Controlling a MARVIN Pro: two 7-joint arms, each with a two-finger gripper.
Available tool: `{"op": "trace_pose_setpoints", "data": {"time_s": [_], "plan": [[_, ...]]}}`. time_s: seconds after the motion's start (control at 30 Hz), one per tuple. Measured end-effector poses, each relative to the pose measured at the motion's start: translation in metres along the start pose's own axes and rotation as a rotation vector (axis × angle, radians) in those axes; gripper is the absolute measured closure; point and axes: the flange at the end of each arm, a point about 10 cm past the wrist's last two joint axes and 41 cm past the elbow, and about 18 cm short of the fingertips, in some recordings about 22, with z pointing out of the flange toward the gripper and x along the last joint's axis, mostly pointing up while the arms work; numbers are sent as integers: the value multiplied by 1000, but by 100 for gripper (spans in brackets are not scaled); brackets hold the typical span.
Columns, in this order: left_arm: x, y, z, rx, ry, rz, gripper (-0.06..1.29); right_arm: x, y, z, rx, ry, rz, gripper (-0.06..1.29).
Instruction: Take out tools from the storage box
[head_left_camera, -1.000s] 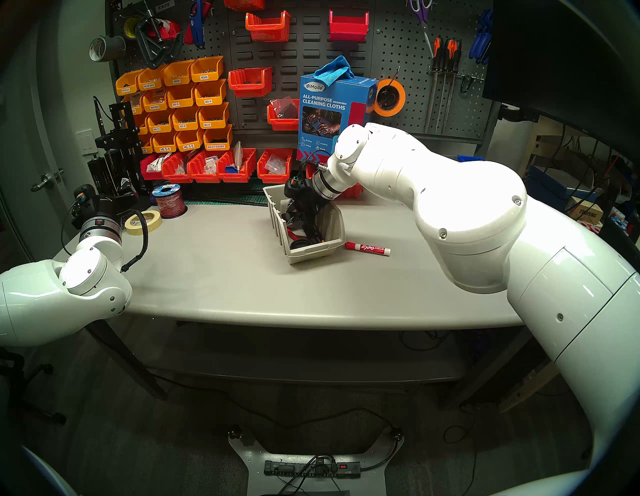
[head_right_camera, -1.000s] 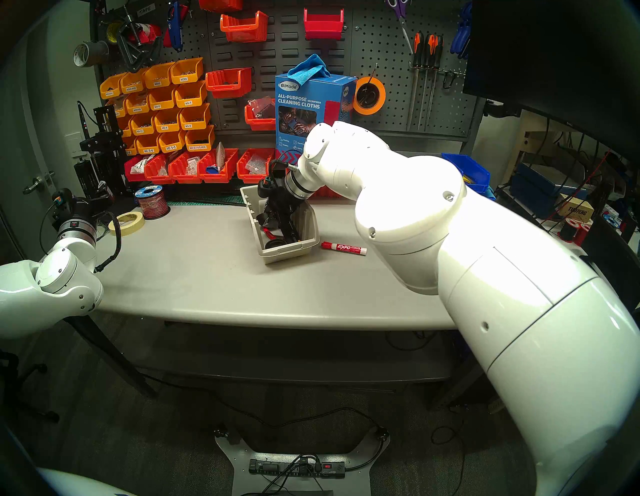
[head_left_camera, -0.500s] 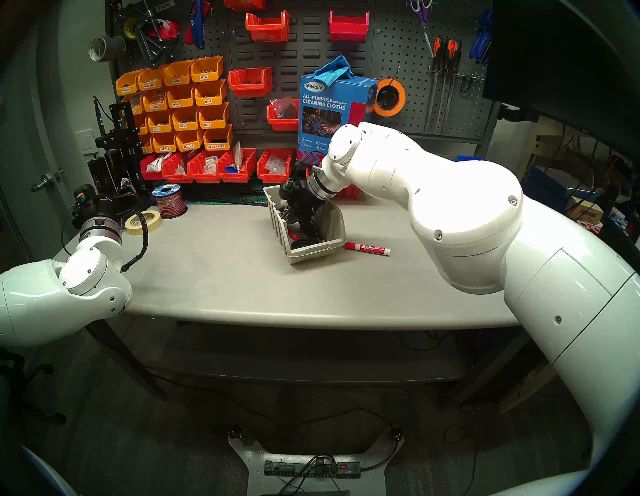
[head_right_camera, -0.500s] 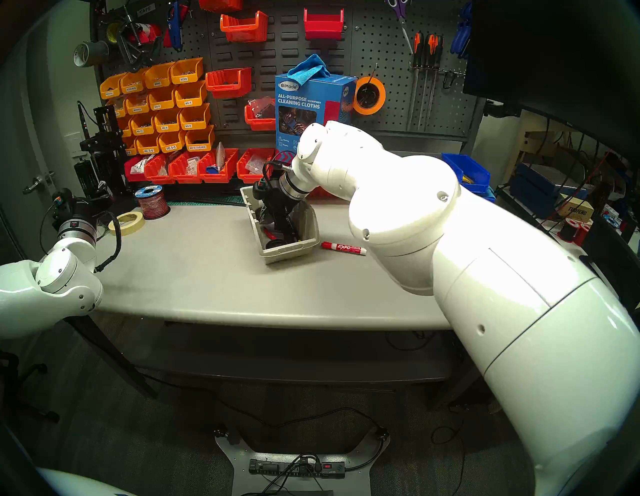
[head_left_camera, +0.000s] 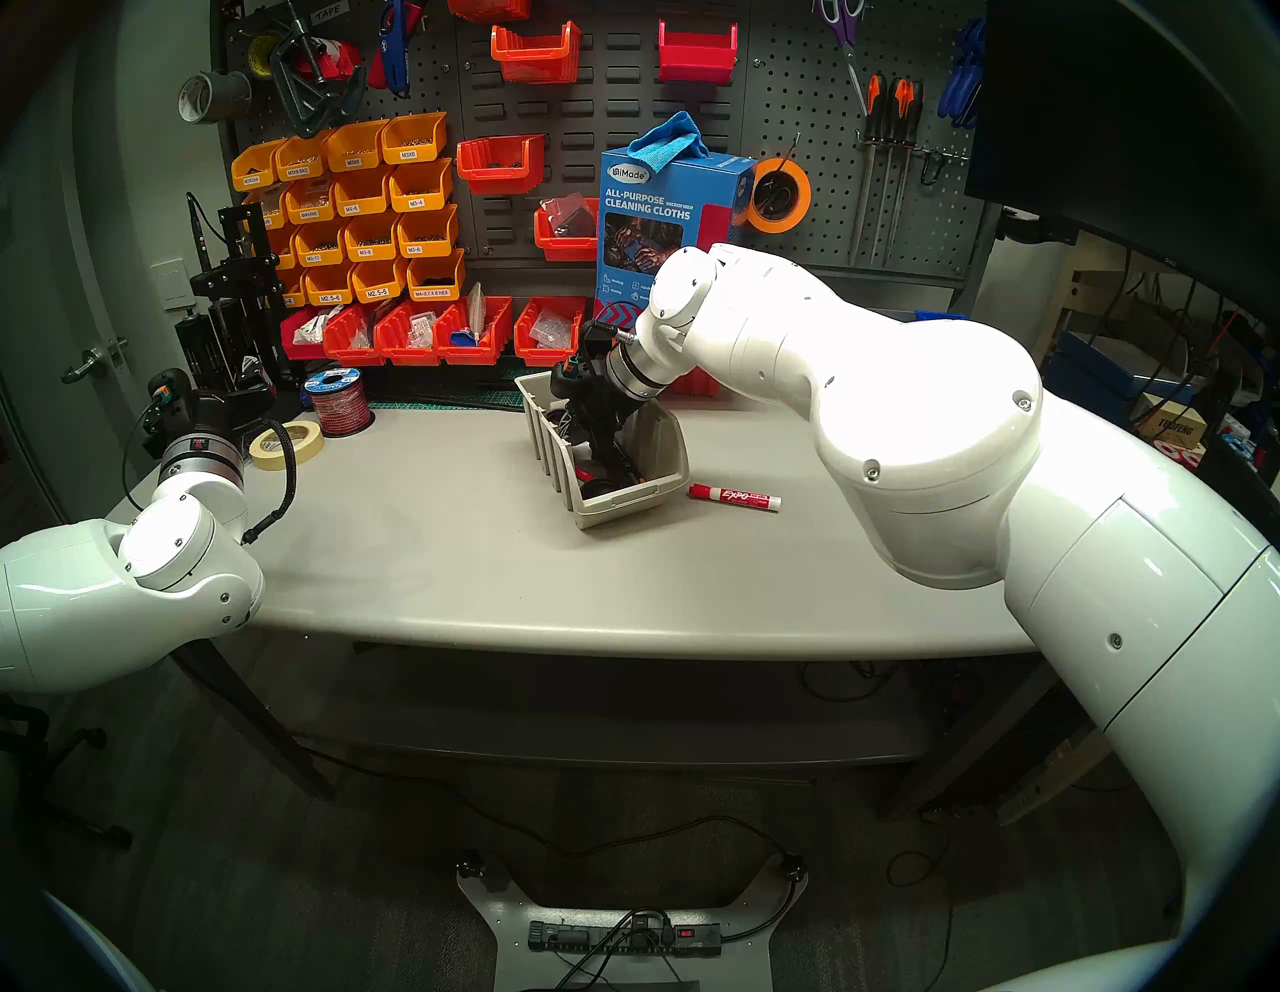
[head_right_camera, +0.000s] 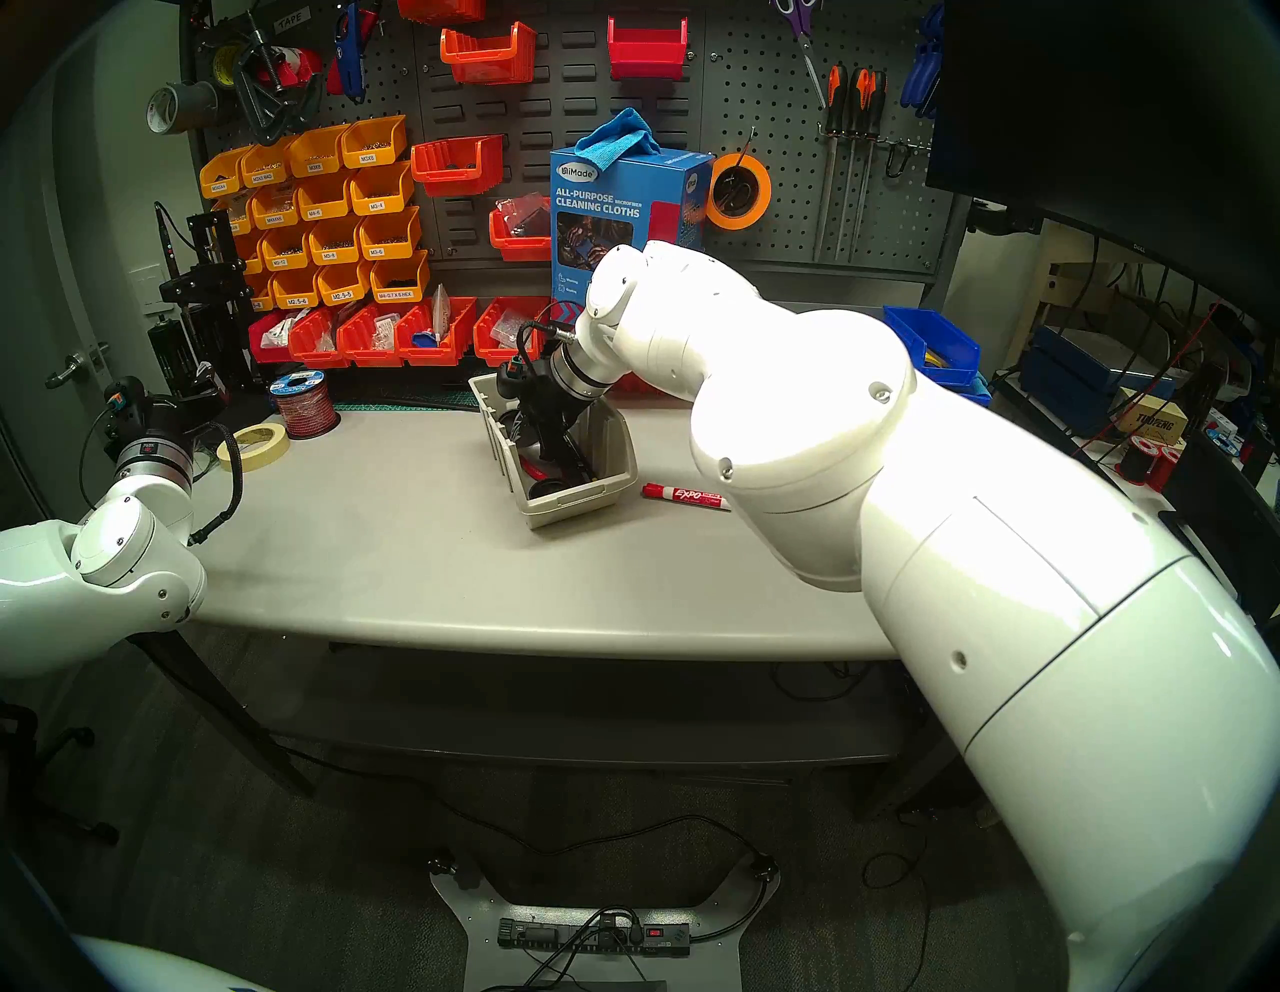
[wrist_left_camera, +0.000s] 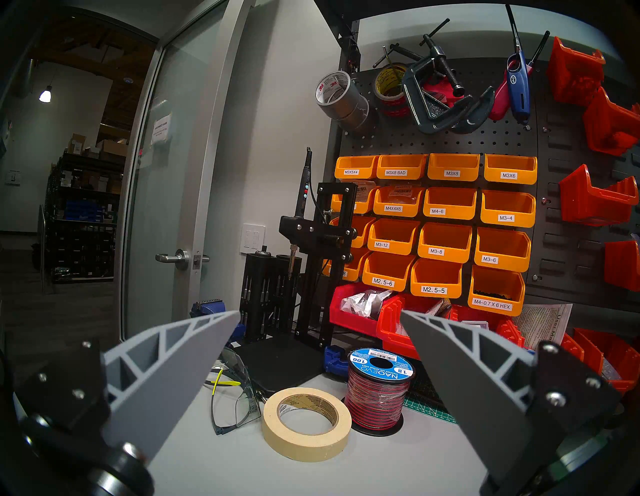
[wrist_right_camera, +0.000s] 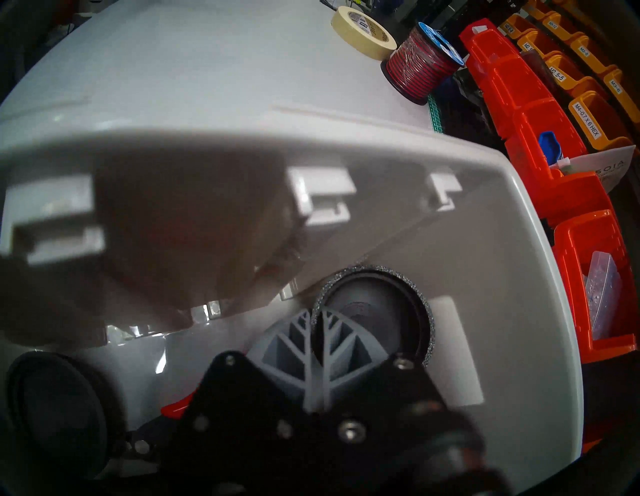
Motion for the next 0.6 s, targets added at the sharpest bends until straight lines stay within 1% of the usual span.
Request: {"op": "trace_pose_setpoints", "data": {"time_s": [0.27,0.6], "plan": [[0,0,0,0,0,0,-3,5,6,-12,11,-8,-10,127],[0,0,0,0,0,0,-3,13,21,-36,1,-35,-25,127]]}}
